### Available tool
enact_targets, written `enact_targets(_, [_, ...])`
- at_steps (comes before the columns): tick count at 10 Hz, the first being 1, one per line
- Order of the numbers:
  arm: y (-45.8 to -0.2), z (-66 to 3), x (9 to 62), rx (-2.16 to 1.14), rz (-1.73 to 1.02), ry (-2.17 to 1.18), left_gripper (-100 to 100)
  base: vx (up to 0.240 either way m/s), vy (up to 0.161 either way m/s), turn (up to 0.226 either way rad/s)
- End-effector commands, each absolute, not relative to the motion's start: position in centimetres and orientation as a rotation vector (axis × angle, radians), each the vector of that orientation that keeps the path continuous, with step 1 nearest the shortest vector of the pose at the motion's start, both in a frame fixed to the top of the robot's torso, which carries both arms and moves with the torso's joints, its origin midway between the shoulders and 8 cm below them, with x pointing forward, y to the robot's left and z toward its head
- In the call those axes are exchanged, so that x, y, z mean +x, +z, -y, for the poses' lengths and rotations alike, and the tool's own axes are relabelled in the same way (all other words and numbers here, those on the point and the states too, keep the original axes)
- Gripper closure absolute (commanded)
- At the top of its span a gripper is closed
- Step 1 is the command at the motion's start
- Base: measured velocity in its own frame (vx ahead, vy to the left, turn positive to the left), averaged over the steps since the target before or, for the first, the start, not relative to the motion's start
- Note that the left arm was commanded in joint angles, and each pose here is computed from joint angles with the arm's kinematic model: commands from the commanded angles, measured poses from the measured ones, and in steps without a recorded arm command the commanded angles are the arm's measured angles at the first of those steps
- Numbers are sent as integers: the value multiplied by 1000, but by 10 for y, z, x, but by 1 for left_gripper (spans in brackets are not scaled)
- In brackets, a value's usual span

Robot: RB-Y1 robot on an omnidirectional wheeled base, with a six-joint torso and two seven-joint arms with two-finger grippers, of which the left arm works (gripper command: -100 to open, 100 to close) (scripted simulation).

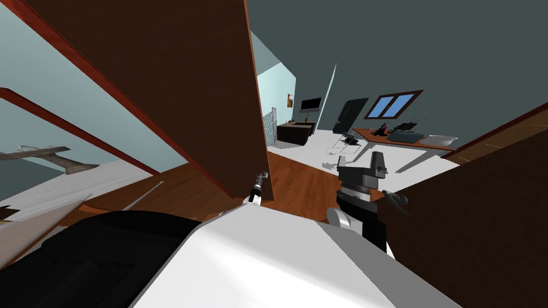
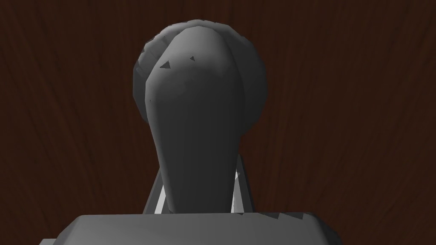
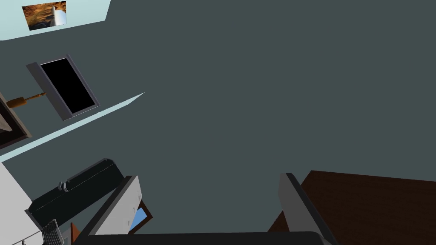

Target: Push the door open

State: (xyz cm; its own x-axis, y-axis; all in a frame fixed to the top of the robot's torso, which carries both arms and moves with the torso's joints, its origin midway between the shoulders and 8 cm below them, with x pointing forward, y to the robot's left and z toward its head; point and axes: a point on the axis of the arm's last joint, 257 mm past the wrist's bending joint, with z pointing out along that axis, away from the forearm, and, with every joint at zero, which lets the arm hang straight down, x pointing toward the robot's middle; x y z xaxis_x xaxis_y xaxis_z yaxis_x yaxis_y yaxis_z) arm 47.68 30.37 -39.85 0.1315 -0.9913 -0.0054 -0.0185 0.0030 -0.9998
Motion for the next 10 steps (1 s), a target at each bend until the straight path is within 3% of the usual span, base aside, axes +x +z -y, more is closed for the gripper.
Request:
enact_targets(1, [-392, -317, 478, -1273, -1101, -1085, 100, 189, -41, 40])
enact_targets(6, [-391, -345, 472, -1298, -1051, -1035, 100, 189, -48, 43])
enact_targets(10, [-391, -361, 469, -1313, -1022, -1007, 100, 121, -26, 35])
